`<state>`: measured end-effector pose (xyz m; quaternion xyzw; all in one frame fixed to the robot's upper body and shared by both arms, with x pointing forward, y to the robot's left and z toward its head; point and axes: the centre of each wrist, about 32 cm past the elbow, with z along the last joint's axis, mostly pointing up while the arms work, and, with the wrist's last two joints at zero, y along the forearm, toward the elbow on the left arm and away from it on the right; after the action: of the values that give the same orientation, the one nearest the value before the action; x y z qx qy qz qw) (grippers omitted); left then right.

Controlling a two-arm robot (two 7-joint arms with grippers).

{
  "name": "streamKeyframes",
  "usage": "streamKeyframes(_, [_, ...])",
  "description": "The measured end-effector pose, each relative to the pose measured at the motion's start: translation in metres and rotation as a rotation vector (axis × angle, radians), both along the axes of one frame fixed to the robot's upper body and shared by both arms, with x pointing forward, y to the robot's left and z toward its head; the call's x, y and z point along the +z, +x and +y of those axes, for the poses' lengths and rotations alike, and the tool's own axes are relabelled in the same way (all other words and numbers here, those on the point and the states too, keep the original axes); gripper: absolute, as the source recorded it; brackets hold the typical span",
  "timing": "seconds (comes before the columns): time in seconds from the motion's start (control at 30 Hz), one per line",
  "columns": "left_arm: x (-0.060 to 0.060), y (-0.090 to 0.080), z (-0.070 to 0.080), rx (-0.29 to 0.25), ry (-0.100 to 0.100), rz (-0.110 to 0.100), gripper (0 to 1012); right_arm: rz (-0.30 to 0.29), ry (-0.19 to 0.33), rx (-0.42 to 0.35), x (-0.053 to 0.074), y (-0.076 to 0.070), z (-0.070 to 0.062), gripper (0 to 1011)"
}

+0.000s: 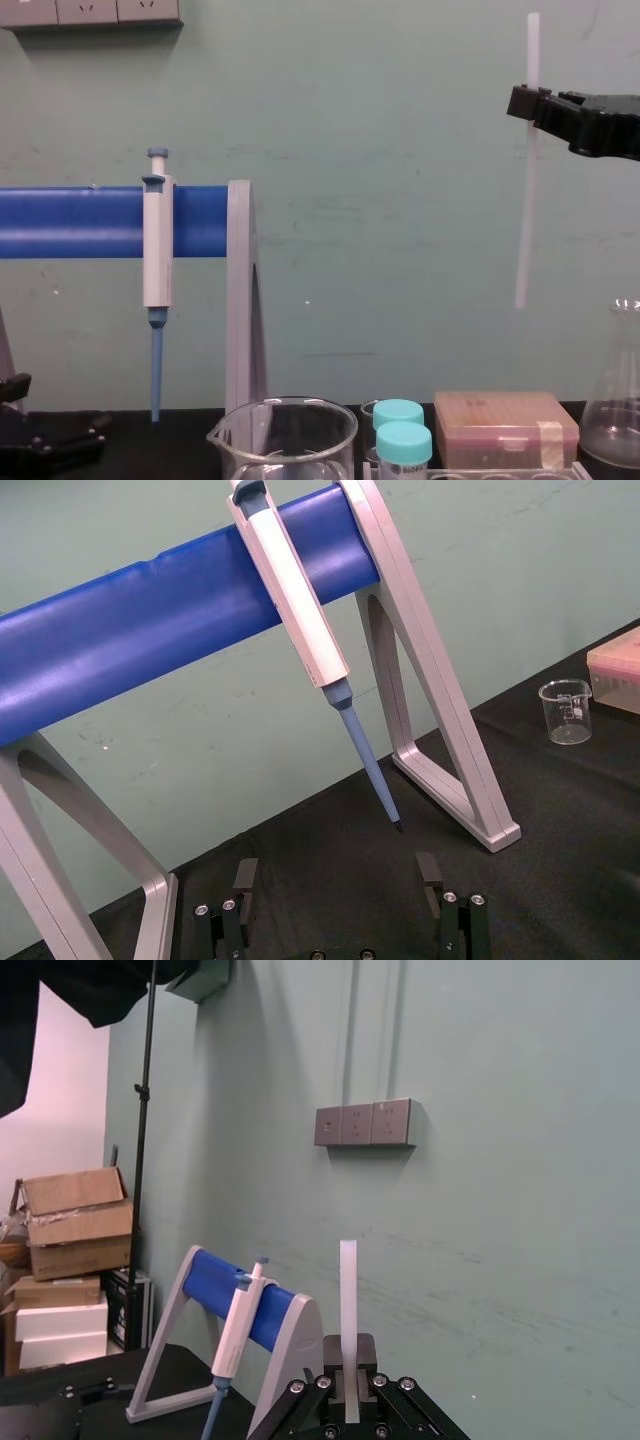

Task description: Pick up the stirring rod with one hand, then place it down.

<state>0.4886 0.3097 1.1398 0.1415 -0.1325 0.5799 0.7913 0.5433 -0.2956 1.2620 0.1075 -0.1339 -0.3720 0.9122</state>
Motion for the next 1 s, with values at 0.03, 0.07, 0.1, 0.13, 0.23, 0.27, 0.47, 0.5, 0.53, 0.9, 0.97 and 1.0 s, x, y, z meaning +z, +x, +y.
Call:
streamKeyframes(0.03, [0.0,0.0,0.0,0.0,0.0,0.0,1000,0.0,0.0,-0.001,0.0,0.0,0.0002,66])
streamKeyframes(0.07, [0.0,0.0,0.0,0.0,0.0,0.0,1000,0.0,0.0,-0.002,0.0,-0.0001,0.0008,66])
streamKeyframes(0.1, [0.0,0.0,0.0,0.0,0.0,0.0,1000,0.001,0.001,-0.002,0.0,-0.0001,0.0011,66])
streamKeyframes(0.13, [0.0,0.0,0.0,0.0,0.0,0.0,1000,0.001,0.001,-0.003,0.0,-0.0002,0.0013,66])
streamKeyframes(0.23, [0.0,0.0,0.0,0.0,0.0,0.0,1000,0.001,0.002,-0.004,-0.0002,-0.0007,0.0022,66])
streamKeyframes(0.27, [0.0,0.0,0.0,0.0,0.0,0.0,1000,0.001,0.002,-0.004,-0.0003,-0.0008,0.0024,66])
streamKeyframes(0.47, [0.0,0.0,0.0,0.0,0.0,0.0,1000,0.001,0.004,-0.003,-0.001,-0.0011,0.0032,66])
streamKeyframes(0.5, [0.0,0.0,0.0,0.0,0.0,0.0,1000,0.001,0.004,-0.003,-0.0011,-0.0011,0.0033,66])
streamKeyframes(0.53, [0.0,0.0,0.0,0.0,0.0,0.0,1000,0.001,0.005,-0.003,-0.0011,-0.0011,0.0034,66])
streamKeyframes(0.9, [0.0,0.0,0.0,0.0,0.0,0.0,1000,0.003,0.005,-0.002,-0.0019,-0.0018,0.0036,66])
streamKeyframes(0.97, [0.0,0.0,0.0,0.0,0.0,0.0,1000,0.003,0.005,-0.002,-0.0022,-0.0019,0.0036,66])
streamKeyframes(1.0, [0.0,0.0,0.0,0.0,0.0,0.0,1000,0.003,0.005,-0.002,-0.0023,-0.002,0.0037,66])
